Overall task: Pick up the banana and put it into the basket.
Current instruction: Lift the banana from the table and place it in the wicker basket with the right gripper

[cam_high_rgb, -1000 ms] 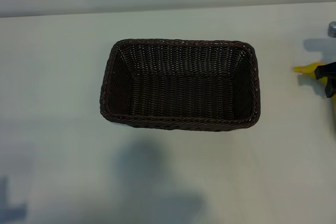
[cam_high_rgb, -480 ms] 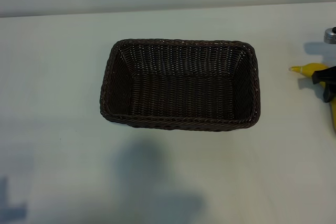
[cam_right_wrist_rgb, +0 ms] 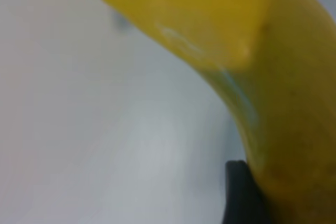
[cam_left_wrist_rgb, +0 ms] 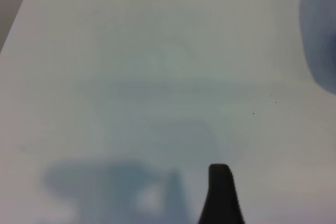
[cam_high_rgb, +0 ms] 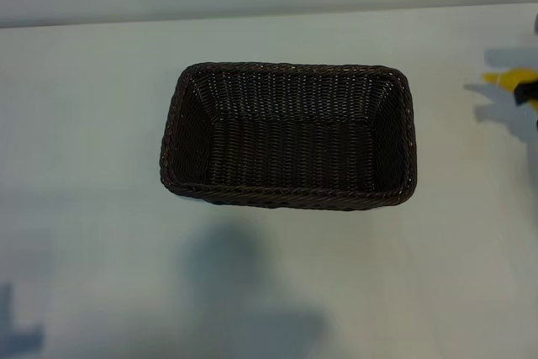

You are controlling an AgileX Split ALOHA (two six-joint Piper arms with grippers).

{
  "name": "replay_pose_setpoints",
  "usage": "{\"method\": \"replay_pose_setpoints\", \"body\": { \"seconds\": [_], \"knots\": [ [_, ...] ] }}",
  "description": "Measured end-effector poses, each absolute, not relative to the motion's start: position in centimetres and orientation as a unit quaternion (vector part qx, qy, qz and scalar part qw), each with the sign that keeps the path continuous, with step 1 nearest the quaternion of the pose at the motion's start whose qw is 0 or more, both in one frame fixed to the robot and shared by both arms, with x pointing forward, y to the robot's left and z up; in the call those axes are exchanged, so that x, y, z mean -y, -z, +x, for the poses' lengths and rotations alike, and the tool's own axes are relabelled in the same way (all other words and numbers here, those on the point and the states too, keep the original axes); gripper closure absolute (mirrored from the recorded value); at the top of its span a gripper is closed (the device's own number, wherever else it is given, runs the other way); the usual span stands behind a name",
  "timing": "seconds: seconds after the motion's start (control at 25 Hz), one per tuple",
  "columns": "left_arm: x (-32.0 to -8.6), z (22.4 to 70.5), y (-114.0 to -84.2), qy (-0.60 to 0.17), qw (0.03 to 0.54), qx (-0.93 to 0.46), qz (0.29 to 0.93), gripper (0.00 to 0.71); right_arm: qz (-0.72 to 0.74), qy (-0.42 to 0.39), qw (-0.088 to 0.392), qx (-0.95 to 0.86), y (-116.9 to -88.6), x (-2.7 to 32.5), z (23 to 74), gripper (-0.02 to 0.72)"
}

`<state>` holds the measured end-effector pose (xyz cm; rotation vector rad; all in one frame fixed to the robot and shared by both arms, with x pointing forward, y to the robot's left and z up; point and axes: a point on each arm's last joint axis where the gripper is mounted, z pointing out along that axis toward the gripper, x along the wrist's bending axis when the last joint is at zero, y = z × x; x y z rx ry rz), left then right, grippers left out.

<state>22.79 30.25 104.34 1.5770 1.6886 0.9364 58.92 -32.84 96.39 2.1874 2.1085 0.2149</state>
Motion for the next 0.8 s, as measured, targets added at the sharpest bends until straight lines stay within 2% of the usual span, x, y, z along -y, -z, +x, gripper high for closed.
{"method": "replay_pose_setpoints", "body": {
  "seconds": [0.16, 0.28, 0.48, 0.8],
  "knots": [
    [-30.3, 22.8, -104.3, -0.356, 0.319, -0.642, 0.600, 0.160, 0.718, -0.083, 0.044, -0.690, -100.6, 32.6, 58.3, 0.285],
    [-30.3, 22.8, -104.3, -0.356, 0.319, -0.642, 0.600, 0.160, 0.717, -0.083, 0.039, -0.691, -102.3, 32.5, 57.9, 0.285],
    [-30.3, 22.8, -104.3, -0.356, 0.319, -0.642, 0.600, 0.160, 0.702, -0.076, 0.030, -0.708, -102.4, 31.0, 57.8, 0.285],
    [-30.3, 22.8, -104.3, -0.356, 0.319, -0.642, 0.600, 0.160, 0.636, -0.097, 0.034, -0.764, -102.5, 23.4, 57.6, 0.285]
  ]
}}
